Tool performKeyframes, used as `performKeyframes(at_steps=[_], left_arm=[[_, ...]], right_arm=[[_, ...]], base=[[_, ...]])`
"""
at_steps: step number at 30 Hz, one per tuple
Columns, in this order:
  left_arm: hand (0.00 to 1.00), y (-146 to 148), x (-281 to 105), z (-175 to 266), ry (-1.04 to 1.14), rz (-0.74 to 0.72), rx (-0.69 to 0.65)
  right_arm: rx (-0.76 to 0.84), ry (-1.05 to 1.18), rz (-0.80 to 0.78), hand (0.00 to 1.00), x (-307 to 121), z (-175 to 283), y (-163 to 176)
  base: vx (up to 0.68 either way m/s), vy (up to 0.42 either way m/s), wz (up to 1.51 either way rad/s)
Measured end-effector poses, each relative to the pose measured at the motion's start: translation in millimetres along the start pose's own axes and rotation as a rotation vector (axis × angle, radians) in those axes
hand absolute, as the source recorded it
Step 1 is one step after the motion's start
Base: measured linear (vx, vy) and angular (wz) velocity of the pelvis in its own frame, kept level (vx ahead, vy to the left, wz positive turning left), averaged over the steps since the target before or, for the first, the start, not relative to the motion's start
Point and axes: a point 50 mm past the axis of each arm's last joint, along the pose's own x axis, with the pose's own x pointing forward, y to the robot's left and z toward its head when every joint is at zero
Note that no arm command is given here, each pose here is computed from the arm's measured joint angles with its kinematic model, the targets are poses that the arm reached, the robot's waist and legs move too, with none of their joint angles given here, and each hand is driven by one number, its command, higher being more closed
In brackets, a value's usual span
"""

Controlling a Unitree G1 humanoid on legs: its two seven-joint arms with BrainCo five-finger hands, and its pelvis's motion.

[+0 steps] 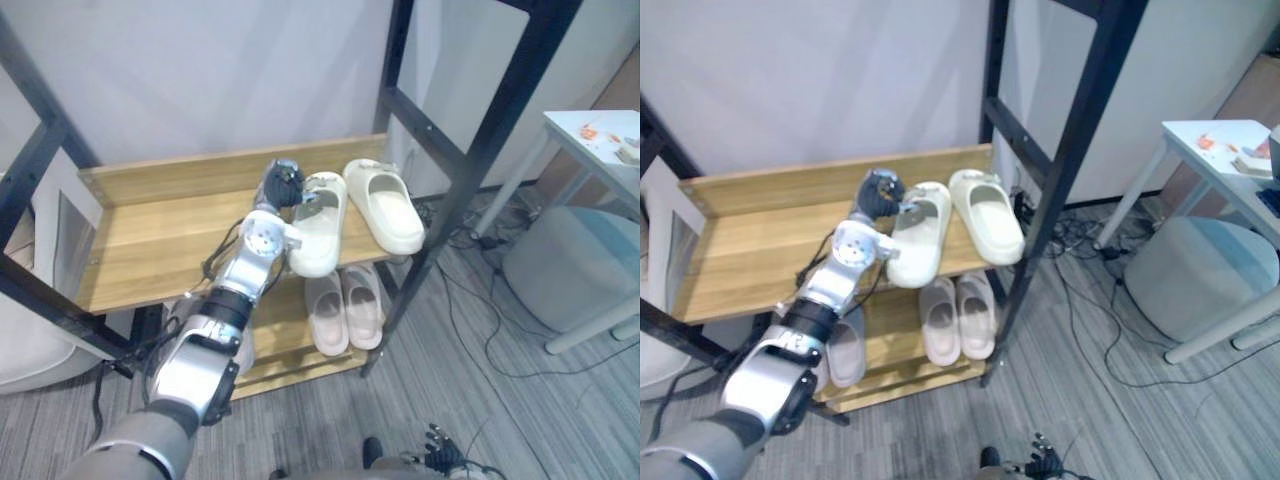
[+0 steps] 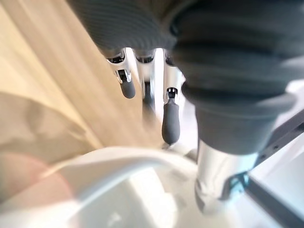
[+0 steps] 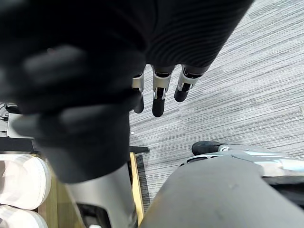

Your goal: Organize the slippers on the shoe rack

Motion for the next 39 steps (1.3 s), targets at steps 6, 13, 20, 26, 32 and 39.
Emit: performKeyframes(at_steps=[6, 13, 20, 26, 32, 39], left_arm=[[0.00, 12, -12, 11, -0.083, 0.062, -0.101], [0.00, 18, -38, -3, -0.080, 0.084, -0.204], [0.00, 10, -68, -21, -0.035, 0.045, -0.365], [0.00, -11, -94, -36, 0.043, -0.058, -0.480], [0.00, -28, -110, -45, 0.098, -0.129, -0.532], [0.00, -46, -120, -43, 0.108, -0.225, -0.538]], right_arm=[[-0.006, 0.002, -0.003, 0.00, 0, 0, -2], [-0.012, 0.013, -0.003, 0.00, 0, -3, -3], [-0.013, 0.018, -0.002, 0.00, 0, -3, -3], [-0.017, 0.026, -0.001, 0.00, 0, -4, -3], [-0.019, 0.047, 0.000, 0.00, 0, -8, -3], [-0.031, 0.056, 0.006, 0.00, 0, -10, -2]], base=[[-0.01, -0.011, 0.06], [-0.01, -0.008, 0.04], [-0.02, -0.015, 0.10], [-0.02, -0.014, 0.05], [-0.02, -0.014, 0.08], [0.00, -0.005, 0.02]])
